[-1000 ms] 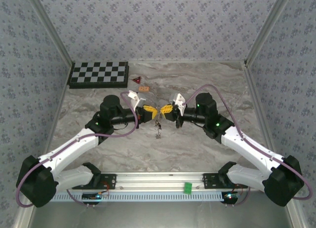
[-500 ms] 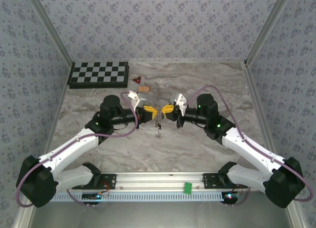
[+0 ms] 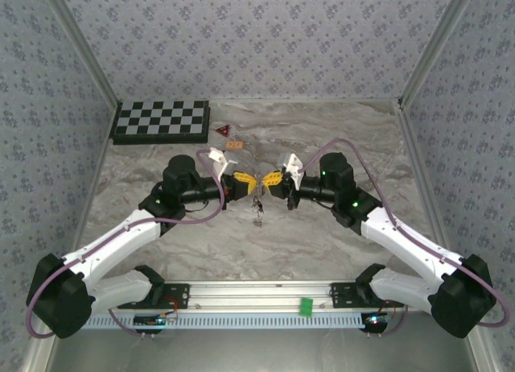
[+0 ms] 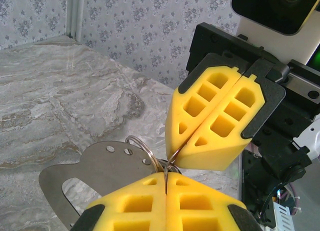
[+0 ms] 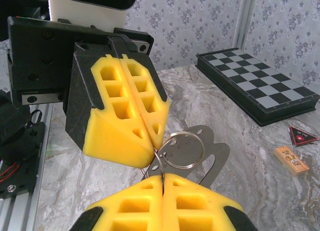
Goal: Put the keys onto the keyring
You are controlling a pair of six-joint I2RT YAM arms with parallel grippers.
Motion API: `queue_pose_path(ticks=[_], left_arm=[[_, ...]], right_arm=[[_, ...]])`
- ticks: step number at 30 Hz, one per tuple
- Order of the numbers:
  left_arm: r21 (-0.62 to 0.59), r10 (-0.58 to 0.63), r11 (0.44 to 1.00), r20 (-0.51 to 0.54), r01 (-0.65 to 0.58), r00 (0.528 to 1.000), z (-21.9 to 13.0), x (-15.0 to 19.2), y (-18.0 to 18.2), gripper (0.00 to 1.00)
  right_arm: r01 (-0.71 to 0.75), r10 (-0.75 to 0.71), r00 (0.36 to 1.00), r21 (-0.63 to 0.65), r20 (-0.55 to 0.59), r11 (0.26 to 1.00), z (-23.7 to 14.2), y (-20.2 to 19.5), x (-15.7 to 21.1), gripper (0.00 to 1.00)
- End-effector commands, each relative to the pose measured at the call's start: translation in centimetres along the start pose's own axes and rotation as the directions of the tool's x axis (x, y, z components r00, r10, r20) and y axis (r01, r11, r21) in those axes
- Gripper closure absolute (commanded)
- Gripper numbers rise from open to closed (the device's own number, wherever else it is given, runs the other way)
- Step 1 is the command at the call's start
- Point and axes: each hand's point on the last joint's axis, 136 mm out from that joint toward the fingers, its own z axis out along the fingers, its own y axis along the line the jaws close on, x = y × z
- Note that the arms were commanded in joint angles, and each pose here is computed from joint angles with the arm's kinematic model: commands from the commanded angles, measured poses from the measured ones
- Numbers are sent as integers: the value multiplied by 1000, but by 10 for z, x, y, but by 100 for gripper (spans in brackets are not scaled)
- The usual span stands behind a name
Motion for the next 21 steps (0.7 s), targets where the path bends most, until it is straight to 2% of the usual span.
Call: queue_pose_path(ticks=[1, 8, 21], left_arm=[[27, 40, 999, 53, -41, 998, -2, -19, -7, 100], [28, 40, 999, 54, -42, 998, -2, -20, -8, 100], [30, 35, 999, 51, -36, 998, -1, -19, -7, 100]], right_arm=[[13, -12, 1000, -23, 15, 1000, 0, 4, -7, 100], [16, -16, 1000, 0, 17, 1000, -1, 0, -8, 100], [27, -25, 999, -41, 28, 999, 0, 8, -10, 100]])
